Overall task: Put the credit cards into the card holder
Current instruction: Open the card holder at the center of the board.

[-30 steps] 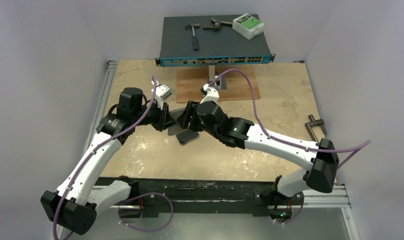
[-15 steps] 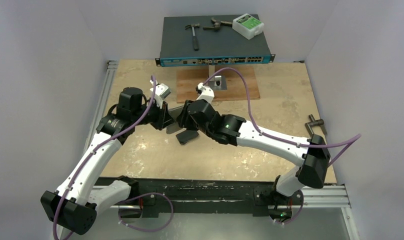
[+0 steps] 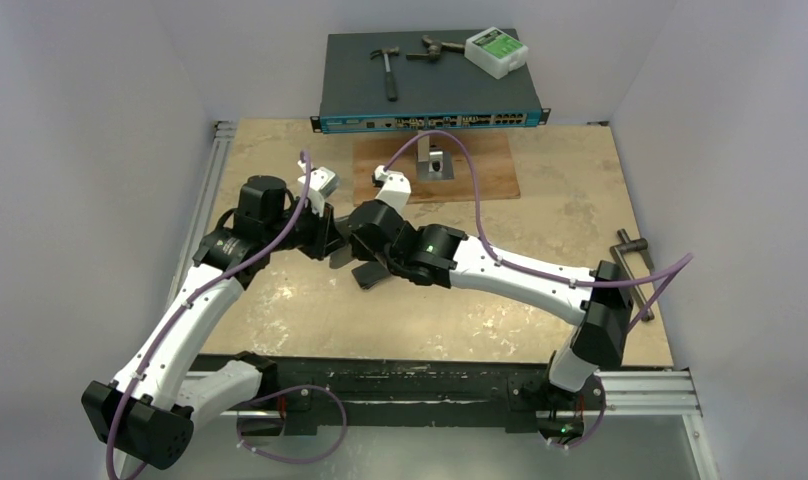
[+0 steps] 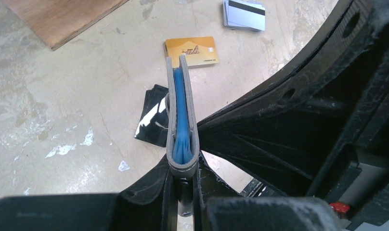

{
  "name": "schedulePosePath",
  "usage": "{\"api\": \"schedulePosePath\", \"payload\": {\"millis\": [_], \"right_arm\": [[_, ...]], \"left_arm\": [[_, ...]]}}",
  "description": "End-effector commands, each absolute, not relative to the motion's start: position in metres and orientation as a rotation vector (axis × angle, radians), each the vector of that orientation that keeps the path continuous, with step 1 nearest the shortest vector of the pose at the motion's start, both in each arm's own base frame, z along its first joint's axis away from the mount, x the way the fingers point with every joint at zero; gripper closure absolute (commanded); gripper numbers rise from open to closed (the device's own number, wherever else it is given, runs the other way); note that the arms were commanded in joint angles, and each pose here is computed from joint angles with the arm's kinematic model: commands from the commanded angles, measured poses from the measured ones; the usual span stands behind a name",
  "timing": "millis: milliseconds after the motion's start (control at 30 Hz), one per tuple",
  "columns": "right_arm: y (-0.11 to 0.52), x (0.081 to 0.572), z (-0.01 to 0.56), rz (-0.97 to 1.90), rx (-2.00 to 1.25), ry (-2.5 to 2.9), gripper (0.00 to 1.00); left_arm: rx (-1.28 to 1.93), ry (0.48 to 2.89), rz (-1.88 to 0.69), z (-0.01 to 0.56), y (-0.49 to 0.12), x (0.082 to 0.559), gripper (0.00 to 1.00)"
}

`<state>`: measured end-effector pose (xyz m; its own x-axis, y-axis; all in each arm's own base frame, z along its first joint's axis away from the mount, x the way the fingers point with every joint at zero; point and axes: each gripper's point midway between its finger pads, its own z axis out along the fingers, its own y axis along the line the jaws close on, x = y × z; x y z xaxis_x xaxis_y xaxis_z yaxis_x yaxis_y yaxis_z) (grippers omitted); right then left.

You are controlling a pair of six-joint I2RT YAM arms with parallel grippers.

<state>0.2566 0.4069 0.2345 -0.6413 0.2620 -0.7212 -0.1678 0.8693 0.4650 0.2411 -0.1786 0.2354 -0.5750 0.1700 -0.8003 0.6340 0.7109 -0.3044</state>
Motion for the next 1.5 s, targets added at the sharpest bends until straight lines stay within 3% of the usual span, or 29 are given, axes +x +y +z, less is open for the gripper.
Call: {"api": "schedulePosePath", "payload": {"millis": [0,367,800,900,1067,1133,1267,1467], "right_arm": [[0.385,0.266,0.198,0.399,0.066,2.221,1.00],[0.342,0.267,0.188,0.203,0.114,2.169,1.00],[0.308,0.256,0.200,0.223,0.136,2.135,1.00],[0.306,0.247,0.227,0.398,0.076,2.074,0.77],[0.314,0.215,0.291,0.823,-0.131,1.834,0.26],[0.315,0.208,0.305,0.877,-0.183,1.778,0.15],[0.339,0.203,0.312,0.901,-0.318,1.804,0.12],[0.361,0.203,0.308,0.913,-0.402,1.826,0.17]], "left_arm": [[0.693,1.930,-0.937,0.289,-0.206,0.224,1.00],[0.676,1.972,-0.866,0.280,-0.199,0.231,1.00],[0.669,2.011,-0.825,0.269,-0.193,0.230,1.00],[0.683,2.020,-0.835,0.268,-0.193,0.227,1.00],[0.714,2.016,-0.909,0.272,-0.200,0.218,1.00],[0.716,2.018,-0.943,0.272,-0.203,0.215,1.00],[0.760,2.001,-1.031,0.276,-0.211,0.205,1.00],[0.810,1.978,-1.088,0.281,-0.214,0.193,1.00]]}}
